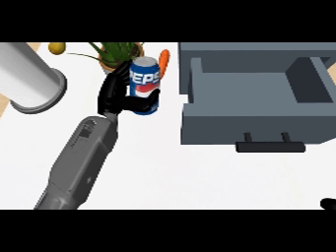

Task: Pick up the can, place it into the drawer and close the drawer

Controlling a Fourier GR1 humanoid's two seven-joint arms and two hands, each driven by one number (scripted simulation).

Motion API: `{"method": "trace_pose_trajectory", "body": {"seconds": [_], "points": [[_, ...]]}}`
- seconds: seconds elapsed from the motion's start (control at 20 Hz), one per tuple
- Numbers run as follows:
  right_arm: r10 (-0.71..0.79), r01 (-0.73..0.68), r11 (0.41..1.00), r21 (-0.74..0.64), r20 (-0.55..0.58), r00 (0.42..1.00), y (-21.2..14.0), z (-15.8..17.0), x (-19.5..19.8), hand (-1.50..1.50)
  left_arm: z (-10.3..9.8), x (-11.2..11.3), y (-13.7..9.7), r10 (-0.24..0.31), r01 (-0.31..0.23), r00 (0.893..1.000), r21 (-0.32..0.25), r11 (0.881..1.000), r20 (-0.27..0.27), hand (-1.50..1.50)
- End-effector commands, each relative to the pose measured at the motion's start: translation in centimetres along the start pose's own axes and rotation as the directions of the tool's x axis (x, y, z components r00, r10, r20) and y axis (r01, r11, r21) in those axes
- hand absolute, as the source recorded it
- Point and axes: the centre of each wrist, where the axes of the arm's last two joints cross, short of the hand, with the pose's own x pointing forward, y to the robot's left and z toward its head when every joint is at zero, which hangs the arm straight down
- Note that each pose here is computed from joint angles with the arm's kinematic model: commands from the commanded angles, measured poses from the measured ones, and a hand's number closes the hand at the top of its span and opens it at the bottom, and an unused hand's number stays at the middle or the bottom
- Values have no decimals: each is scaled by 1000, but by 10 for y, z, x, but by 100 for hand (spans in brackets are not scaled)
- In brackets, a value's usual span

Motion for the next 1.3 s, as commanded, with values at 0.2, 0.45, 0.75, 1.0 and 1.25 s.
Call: {"method": "trace_pose_trajectory", "body": {"seconds": [0.2,0.45,0.75,1.0,1.25], "points": [[-2,2,1000,-3,19,1000,10,13,5,-150,-23,75,-59,3,-2,1000,-55,998,17,150],[13,-13,1000,-4,4,1000,3,-2,8,-150,-38,138,-87,-26,30,998,-66,997,61,150],[-1,1,1000,-14,11,1000,0,-2,2,-150,-46,170,-108,-58,61,998,-106,992,30,150],[15,-15,1000,-8,11,1000,-3,-10,1,-150,-66,199,-140,-77,81,996,-85,993,42,150],[-10,9,1000,23,46,999,6,-7,8,-150,-76,204,-158,-110,109,994,-89,990,-9,150]]}}
